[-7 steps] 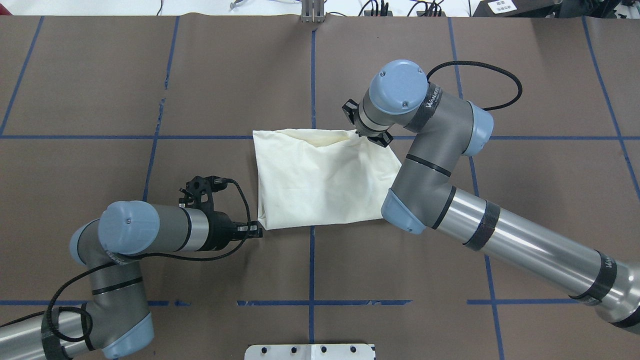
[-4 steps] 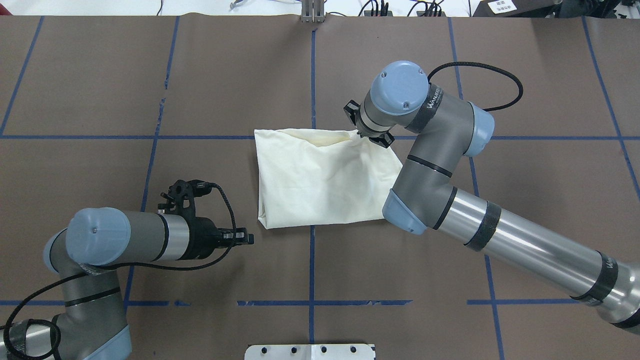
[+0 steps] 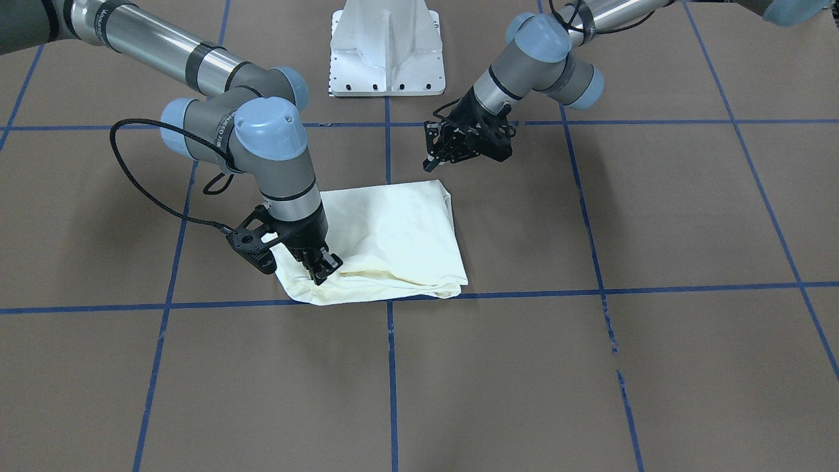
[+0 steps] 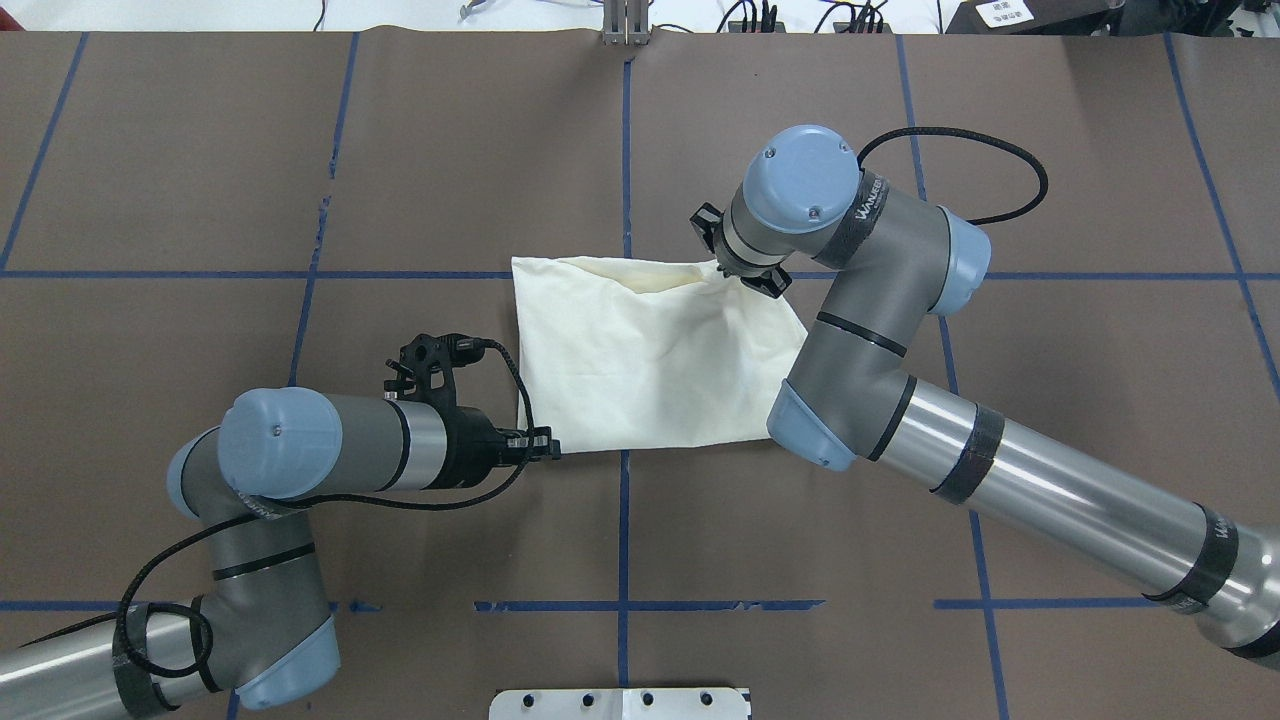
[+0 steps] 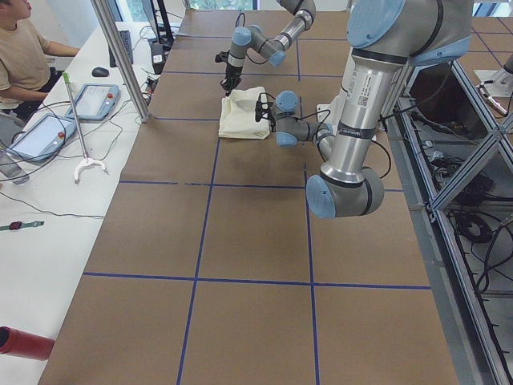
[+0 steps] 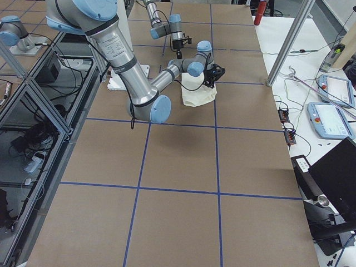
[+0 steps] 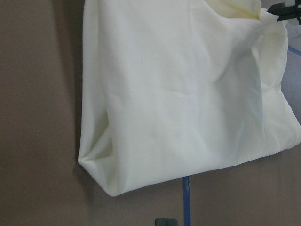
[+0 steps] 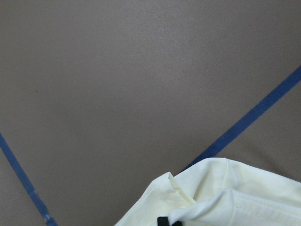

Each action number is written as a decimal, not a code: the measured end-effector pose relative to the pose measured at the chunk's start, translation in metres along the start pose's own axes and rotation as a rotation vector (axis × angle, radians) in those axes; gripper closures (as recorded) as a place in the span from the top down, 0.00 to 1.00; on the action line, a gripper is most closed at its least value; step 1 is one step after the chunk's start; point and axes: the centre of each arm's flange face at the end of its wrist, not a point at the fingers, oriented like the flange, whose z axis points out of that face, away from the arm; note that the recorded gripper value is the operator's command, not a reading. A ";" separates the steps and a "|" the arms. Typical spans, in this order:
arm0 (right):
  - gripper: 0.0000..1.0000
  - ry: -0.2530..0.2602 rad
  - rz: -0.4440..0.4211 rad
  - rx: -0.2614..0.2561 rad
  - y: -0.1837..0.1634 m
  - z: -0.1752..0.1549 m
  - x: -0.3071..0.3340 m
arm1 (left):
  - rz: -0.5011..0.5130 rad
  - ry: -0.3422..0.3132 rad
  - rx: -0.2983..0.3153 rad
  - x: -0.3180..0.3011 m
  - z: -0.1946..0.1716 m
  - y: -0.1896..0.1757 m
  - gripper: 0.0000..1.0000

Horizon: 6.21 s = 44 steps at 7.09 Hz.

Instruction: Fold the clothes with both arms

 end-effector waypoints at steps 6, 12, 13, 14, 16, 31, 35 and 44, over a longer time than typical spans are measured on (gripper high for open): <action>0.04 0.003 -0.005 0.000 -0.001 0.001 0.002 | 0.031 -0.051 0.061 -0.024 0.003 -0.044 0.00; 1.00 0.056 -0.233 -0.014 -0.101 -0.003 0.044 | 0.028 -0.078 0.117 -0.043 -0.023 -0.089 0.05; 1.00 0.065 -0.282 -0.049 -0.140 -0.013 0.061 | 0.048 -0.093 0.114 -0.057 -0.038 -0.107 0.05; 1.00 0.063 -0.321 -0.073 -0.175 -0.027 0.078 | 0.077 -0.114 0.107 -0.079 -0.058 -0.128 0.11; 1.00 0.059 -0.419 -0.112 -0.256 -0.055 0.125 | 0.178 -0.175 0.098 -0.143 -0.120 -0.164 0.13; 1.00 0.065 -0.768 -0.180 -0.472 -0.128 0.430 | 0.308 -0.591 -0.162 -0.442 -0.471 -0.221 1.00; 1.00 0.095 -0.744 -0.257 -0.471 -0.160 0.406 | 0.227 -0.465 -0.148 -0.434 -0.487 -0.231 1.00; 1.00 0.104 -0.777 -0.273 -0.458 -0.180 0.398 | 0.316 -0.528 -0.103 -0.409 -0.493 -0.257 1.00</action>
